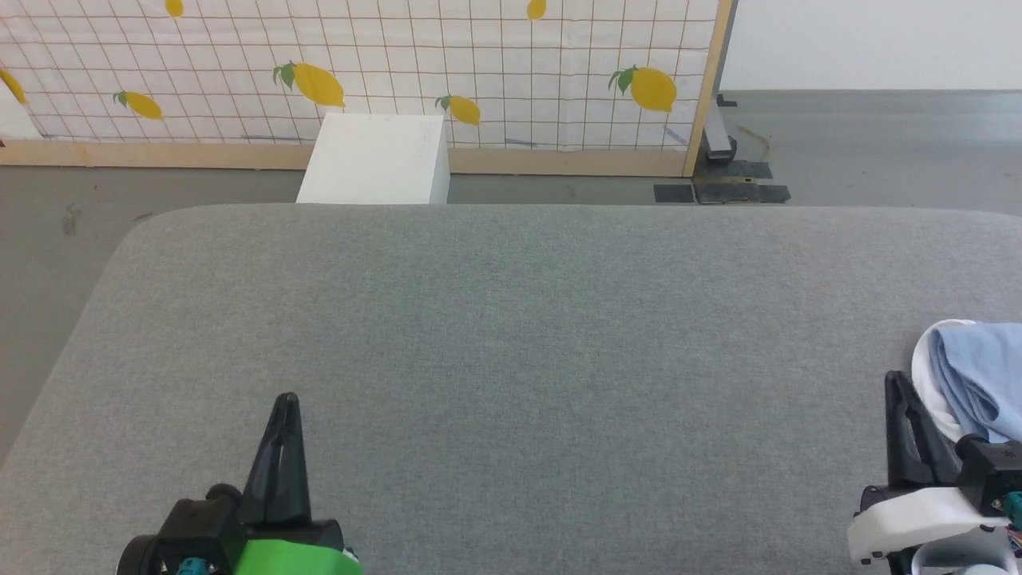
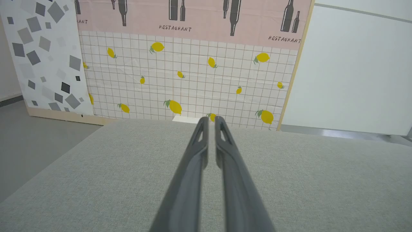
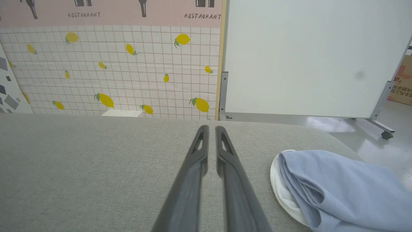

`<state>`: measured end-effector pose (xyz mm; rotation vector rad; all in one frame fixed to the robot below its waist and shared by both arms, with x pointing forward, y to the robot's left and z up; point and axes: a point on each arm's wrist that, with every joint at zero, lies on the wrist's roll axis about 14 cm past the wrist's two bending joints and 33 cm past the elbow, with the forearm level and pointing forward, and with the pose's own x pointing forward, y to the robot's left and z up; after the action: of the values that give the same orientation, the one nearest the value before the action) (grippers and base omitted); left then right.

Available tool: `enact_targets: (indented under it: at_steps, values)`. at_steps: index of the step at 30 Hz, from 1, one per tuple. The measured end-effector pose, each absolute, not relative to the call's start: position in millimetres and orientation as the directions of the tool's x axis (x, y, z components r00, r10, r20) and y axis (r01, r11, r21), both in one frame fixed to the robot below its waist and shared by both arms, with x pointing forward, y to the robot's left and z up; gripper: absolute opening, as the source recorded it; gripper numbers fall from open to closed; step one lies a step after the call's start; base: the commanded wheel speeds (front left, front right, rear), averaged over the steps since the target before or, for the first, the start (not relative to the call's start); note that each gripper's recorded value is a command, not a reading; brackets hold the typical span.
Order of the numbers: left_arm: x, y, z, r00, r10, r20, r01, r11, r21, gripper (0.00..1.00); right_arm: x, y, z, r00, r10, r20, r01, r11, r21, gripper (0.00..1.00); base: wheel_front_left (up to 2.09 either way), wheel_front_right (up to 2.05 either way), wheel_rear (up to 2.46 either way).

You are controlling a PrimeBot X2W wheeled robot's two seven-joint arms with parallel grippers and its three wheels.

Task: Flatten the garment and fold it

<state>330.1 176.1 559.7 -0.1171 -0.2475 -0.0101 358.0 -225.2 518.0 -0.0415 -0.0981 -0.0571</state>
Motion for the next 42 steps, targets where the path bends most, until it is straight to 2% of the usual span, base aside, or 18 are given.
enact_targets:
  at_steps: [42]
  values:
    - [341, 176, 545, 0.988, -0.007, 0.155, 0.019, 0.997, -0.074, 0.0, 363, -205, 517, 0.999, 0.003, 0.053, -0.001, 0.999, -0.045, 0.0, 0.0, 0.0, 0.0]
